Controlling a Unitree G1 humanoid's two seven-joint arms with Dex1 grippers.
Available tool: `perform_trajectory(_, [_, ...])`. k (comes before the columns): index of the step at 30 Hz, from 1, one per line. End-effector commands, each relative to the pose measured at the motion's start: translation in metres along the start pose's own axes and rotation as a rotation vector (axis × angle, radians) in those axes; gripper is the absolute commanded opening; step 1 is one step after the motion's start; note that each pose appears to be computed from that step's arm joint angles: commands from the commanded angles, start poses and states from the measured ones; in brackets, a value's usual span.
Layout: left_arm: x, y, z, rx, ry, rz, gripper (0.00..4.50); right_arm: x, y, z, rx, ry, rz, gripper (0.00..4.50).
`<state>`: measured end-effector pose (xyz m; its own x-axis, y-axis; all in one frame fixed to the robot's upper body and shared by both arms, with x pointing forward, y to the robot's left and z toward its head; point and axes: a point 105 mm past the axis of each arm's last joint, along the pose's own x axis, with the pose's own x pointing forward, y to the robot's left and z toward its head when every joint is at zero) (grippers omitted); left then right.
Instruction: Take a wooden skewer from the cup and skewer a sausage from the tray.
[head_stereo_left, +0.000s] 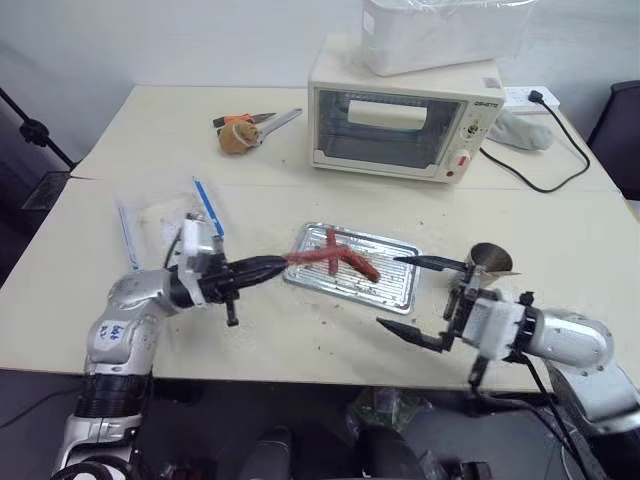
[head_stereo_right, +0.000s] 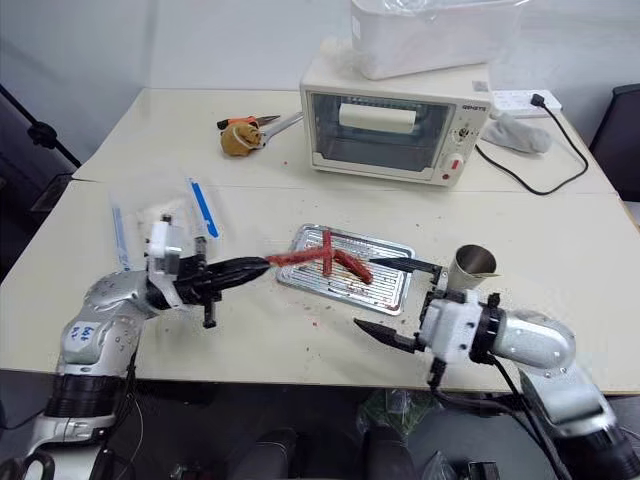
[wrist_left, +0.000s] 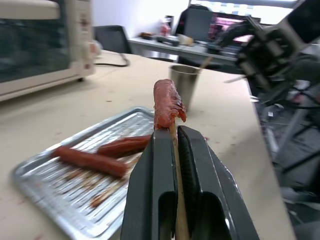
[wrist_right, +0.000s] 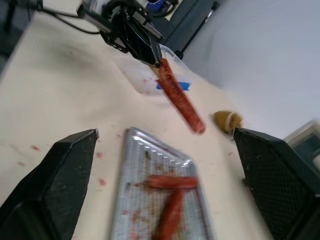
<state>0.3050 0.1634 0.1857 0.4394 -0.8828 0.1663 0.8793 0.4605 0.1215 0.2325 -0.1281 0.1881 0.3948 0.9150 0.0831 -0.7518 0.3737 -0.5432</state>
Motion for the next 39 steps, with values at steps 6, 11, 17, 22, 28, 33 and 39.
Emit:
perform_trajectory(6, [-0.078, 0.091, 0.035, 0.088, -0.118, 0.788, 0.0, -0.009, -0.018, 0.031, 0.229, -0.112, -0.22, 4.47])
perform_trajectory(11, [-0.094, 0.104, 0.016, 0.073, -0.03, 0.971, 0.0, 0.01, -0.002, 0.034, 0.267, -0.16, -0.223, 4.47])
perform_trajectory(17, [-0.091, 0.106, 0.004, 0.102, 0.049, 1.053, 0.0, 0.017, 0.002, 0.031, 0.242, -0.146, -0.198, 4.47])
perform_trajectory(22, [-0.08, 0.098, 0.016, 0.117, -0.049, 0.977, 0.96, 0.012, 0.0, 0.025, 0.234, -0.112, -0.202, 4.5])
perform_trajectory(28, [-0.089, 0.082, 0.021, 0.202, 0.033, 0.807, 2.15, 0.008, 0.007, 0.022, 0.228, -0.066, -0.151, 4.5])
perform_trajectory(33, [-0.081, 0.034, 0.009, 0.275, 0.246, 0.433, 2.15, -0.007, 0.012, 0.006, 0.186, 0.051, -0.088, 4.5])
perform_trajectory(39, [-0.075, -0.017, -0.014, 0.249, 0.382, 0.11, 2.15, -0.03, 0.01, -0.017, 0.2, 0.158, -0.13, 4.5])
